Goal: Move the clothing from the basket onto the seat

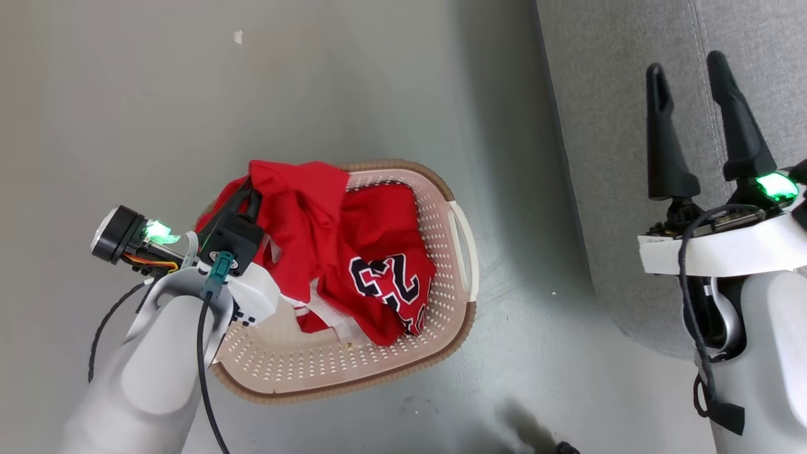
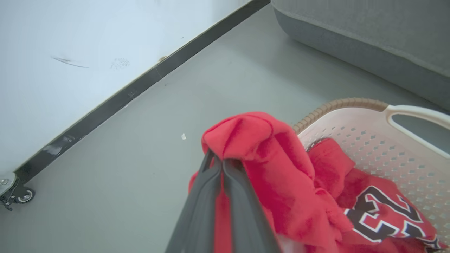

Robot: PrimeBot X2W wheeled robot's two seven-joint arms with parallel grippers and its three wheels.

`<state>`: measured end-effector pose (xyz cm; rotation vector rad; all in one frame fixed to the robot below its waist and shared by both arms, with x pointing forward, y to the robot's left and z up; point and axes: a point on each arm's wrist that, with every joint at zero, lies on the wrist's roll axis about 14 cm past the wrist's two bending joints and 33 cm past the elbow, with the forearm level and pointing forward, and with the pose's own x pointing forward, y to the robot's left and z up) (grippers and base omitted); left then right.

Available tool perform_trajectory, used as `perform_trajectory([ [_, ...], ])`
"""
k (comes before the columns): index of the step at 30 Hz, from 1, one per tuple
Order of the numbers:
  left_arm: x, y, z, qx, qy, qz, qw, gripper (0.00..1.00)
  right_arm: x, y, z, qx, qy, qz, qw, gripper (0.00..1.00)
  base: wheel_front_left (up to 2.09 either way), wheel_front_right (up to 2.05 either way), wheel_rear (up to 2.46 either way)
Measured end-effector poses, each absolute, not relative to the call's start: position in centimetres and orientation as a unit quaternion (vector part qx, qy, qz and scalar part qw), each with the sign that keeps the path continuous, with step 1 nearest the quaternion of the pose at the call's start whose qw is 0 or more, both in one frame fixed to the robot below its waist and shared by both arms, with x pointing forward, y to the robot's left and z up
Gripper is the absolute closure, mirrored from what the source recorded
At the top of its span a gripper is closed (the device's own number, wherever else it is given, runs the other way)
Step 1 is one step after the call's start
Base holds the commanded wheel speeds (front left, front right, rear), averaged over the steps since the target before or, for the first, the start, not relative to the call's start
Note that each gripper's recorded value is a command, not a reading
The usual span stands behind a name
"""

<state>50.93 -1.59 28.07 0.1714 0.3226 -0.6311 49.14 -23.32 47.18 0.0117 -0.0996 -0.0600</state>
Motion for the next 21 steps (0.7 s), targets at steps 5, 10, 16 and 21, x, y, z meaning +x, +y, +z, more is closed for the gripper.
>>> perform_trajectory([
  [5,52.2,-1.0,31.9,0.059,0.112,-0.287,0.95,1.0,49.2,-22.2,47.6,-0.002,-0.052,-0.014,0.999,0.0,0.0,0.0,0.0],
  [10,53.5,-0.2,36.5,0.038,0.056,-0.264,0.962,1.0,49.2,-21.2,48.4,-0.001,-0.06,0.001,0.998,0.0,0.0,0.0,0.0],
  [16,54.2,1.5,41.6,0.02,-0.003,-0.234,0.972,1.0,49.1,-19.5,49.3,-0.004,-0.066,0.024,0.997,0.0,0.0,0.0,0.0],
  [21,53.7,3.1,44.7,0.025,-0.037,-0.22,0.974,1.0,48.7,-18.0,49.7,-0.008,-0.067,0.045,0.997,0.0,0.0,0.0,0.0],
])
